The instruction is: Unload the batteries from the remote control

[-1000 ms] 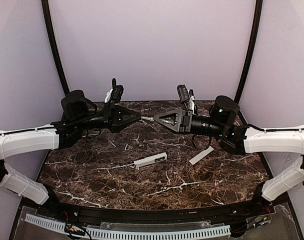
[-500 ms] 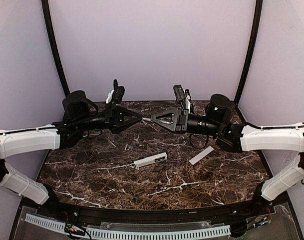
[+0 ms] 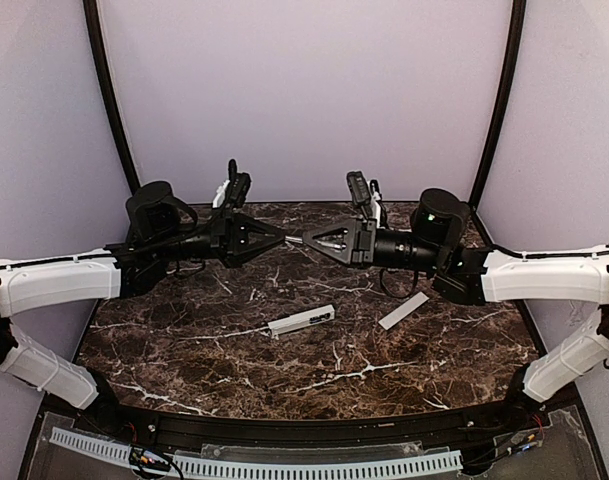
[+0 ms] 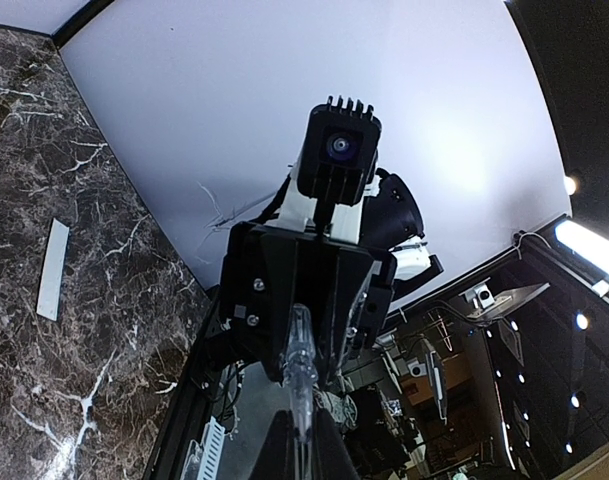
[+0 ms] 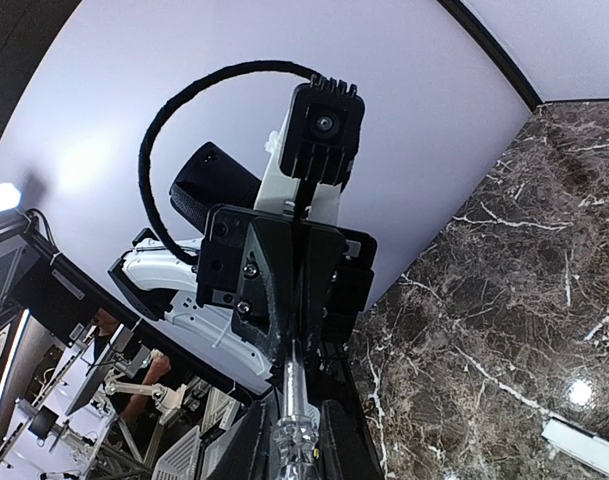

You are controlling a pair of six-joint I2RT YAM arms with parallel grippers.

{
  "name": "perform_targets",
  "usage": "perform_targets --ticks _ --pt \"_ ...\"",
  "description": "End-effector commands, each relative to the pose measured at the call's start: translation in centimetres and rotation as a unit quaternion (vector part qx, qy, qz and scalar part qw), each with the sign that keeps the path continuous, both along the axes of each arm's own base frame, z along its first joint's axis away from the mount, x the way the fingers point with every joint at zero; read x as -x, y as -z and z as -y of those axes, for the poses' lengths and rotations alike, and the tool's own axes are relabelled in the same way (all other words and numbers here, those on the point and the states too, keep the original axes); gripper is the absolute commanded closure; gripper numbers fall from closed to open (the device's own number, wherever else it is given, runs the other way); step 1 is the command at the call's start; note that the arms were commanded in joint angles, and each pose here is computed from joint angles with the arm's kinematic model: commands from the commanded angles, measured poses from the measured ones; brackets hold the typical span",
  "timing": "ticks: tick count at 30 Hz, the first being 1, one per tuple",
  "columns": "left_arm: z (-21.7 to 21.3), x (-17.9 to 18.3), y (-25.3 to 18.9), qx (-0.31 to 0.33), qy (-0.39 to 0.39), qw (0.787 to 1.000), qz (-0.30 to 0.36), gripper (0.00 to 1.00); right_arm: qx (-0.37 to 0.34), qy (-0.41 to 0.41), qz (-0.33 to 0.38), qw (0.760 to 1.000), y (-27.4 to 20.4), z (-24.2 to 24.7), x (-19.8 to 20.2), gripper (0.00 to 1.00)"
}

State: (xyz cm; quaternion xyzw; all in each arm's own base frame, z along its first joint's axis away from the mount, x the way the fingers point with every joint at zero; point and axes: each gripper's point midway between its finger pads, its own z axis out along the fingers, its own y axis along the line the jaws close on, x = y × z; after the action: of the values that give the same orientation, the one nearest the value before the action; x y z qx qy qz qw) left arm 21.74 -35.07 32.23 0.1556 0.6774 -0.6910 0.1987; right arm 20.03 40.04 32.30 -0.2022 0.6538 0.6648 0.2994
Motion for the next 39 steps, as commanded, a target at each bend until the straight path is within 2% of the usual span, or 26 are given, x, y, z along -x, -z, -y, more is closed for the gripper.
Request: perform_targets --ticks 1,8,12,18,20,21,22,23,24,25,27,32,37,39 --pt "0.1 0.3 -0.4 0.002 0.008 1.0 0.016 1.0 -0.007 -0.007 0.01 1.0 -0.9 -0.2 -0.1 0.84" --pt "0.2 0.3 -0.2 -0.002 0.009 1.0 0.016 1.0 -0.005 -0.007 0.009 1.0 -0.7 -0.2 -0.1 0.9" --pt "0.2 0.3 -0.1 -0.004 0.01 1.0 0.016 1.0 -0.004 -0.006 0.007 1.0 -0.6 -0.3 -0.1 1.0" --pt "0.2 0.2 0.3 -0.011 0.009 1.0 0.017 0.99 -0.005 -0.004 0.005 1.0 -0.5 -0.1 -0.1 1.0" --pt "0.1 0.2 0.4 -0.016 0.007 1.0 0.022 0.9 -0.001 0.002 0.005 1.0 -0.2 0.1 -0.1 1.0" --pt "0.1 0.3 0.4 -0.018 0.007 0.999 0.03 0.78 0.003 0.006 0.006 1.0 -0.1 0.3 -0.2 1.0" --pt "0.0 0.3 0.6 -0.024 0.007 0.999 0.03 0.71 0.006 0.01 0.007 1.0 0.0 0.5 -0.2 1.0" --pt "-0.1 0.3 0.6 -0.029 0.006 0.999 0.041 0.57 0.01 0.016 0.008 1.0 0.1 0.7 -0.2 1.0" --pt "-0.2 0.4 0.8 -0.037 0.003 0.998 0.041 0.51 0.015 0.021 0.009 1.0 0.2 1.0 -0.2 1.0" --pt "-0.4 0.4 0.9 -0.042 0.001 0.998 0.051 0.4 0.019 0.026 0.009 0.999 0.4 1.3 -0.2 1.0" --pt "-0.8 0.3 1.4 -0.054 -0.008 0.997 0.061 0.28 0.025 0.034 0.011 0.999 0.6 1.8 -0.1 1.0" --pt "-2.2 0.1 3.8 -0.109 -0.041 0.989 0.093 0.12 0.039 0.052 0.018 0.998 0.9 2.9 -0.1 1.0" --pt "-4.5 -1.4 7.6 -0.215 -0.104 0.96 0.144 0.11 0.064 0.081 0.023 0.994 1.8 4.1 -0.3 1.0" --pt "-4.9 -1.5 8.5 -0.239 -0.117 0.948 0.176 0.12 0.081 0.097 0.025 0.992 2.3 4.8 -0.5 1.0"
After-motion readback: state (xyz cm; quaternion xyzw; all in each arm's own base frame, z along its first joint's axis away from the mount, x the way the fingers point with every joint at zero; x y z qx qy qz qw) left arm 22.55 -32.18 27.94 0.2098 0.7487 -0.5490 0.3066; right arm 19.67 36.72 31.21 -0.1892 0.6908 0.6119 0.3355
